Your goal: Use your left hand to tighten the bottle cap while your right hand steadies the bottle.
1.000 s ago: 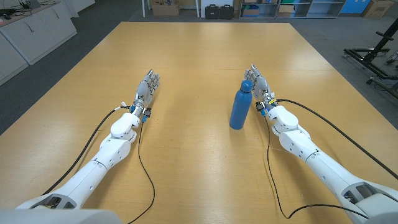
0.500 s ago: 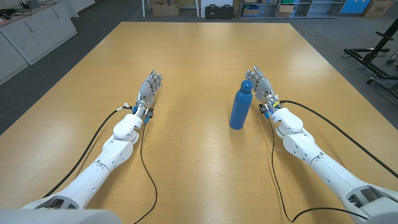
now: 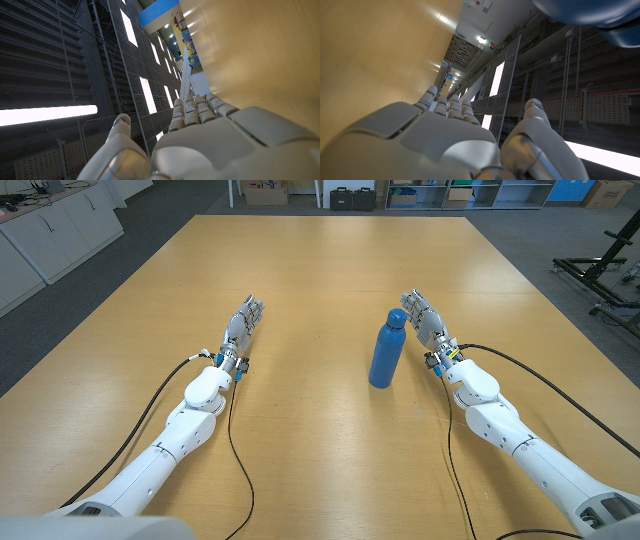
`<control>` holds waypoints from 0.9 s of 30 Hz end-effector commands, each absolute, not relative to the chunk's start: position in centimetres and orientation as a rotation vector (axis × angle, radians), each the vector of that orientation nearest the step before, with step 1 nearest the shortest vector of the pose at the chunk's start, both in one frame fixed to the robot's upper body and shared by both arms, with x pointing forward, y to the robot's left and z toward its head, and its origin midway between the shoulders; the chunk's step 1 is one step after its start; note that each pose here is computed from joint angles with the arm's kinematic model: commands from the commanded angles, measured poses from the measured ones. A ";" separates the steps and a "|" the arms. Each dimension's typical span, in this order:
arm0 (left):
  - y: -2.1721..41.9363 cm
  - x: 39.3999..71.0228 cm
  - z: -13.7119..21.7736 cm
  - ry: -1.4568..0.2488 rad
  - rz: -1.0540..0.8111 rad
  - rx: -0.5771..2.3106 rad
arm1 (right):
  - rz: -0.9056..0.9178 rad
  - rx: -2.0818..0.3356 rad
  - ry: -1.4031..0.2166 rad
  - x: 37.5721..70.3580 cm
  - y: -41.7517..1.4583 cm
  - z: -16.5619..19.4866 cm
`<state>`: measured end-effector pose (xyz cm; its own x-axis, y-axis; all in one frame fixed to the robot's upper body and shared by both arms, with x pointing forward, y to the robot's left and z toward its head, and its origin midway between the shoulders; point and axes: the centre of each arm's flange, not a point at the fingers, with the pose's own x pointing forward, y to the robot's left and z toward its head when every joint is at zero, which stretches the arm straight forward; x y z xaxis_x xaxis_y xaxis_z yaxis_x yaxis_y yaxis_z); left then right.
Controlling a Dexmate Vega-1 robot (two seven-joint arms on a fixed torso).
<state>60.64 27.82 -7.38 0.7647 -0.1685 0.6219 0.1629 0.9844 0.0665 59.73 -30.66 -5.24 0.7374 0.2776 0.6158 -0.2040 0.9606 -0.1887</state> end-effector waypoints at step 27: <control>28.5 60.5 -7.8 -0.708 -0.186 -0.024 | 0.238 -0.179 -0.724 53.1 -31.4 -9.3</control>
